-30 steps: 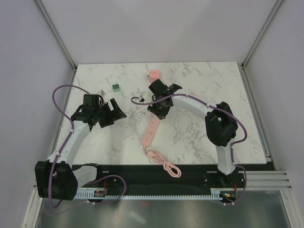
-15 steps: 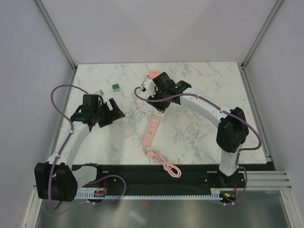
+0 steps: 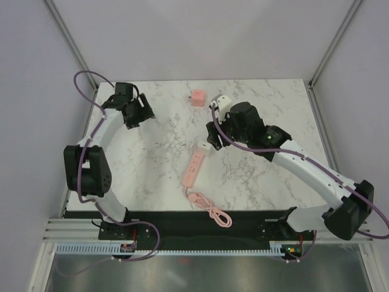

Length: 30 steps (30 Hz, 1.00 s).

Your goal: Insert the plug

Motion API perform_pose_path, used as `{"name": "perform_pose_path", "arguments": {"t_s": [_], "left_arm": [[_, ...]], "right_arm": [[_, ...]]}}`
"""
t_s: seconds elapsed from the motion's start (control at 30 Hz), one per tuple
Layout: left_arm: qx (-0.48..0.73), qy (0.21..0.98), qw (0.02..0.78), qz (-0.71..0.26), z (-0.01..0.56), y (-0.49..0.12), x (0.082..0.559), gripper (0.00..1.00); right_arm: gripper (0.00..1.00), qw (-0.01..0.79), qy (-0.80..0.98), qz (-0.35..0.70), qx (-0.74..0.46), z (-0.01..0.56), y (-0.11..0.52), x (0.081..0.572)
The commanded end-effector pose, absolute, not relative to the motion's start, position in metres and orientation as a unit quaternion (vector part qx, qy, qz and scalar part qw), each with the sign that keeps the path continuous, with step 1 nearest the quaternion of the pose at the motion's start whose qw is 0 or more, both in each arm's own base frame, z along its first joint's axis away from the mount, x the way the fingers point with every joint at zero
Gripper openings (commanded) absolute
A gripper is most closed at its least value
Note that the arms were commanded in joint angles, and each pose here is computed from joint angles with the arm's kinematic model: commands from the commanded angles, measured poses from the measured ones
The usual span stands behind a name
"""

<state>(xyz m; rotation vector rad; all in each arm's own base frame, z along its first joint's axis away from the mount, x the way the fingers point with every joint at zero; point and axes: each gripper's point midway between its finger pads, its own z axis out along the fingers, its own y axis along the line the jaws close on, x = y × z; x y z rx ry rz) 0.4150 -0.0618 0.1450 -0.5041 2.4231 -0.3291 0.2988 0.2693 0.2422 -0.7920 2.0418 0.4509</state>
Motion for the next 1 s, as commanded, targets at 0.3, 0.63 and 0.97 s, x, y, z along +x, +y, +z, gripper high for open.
{"name": "perform_pose_path", "arguments": {"t_s": [0.3, 0.63, 0.97], "left_arm": [[-0.193, 0.939, 0.283, -0.011, 0.076, -0.032, 0.528, 0.79], [-0.2, 0.945, 0.257, -0.002, 0.038, -0.033, 0.551, 0.74], [-0.185, 0.947, 0.263, 0.008, 0.039, -0.03, 0.554, 0.71]], "right_arm": [[0.69, 0.517, 0.759, 0.3, -0.256, 0.299, 0.272, 0.263], [0.68, 0.515, 0.769, 0.273, -0.262, 0.289, 0.277, 0.28], [0.68, 0.505, 0.777, 0.263, -0.27, 0.275, 0.278, 0.283]]}}
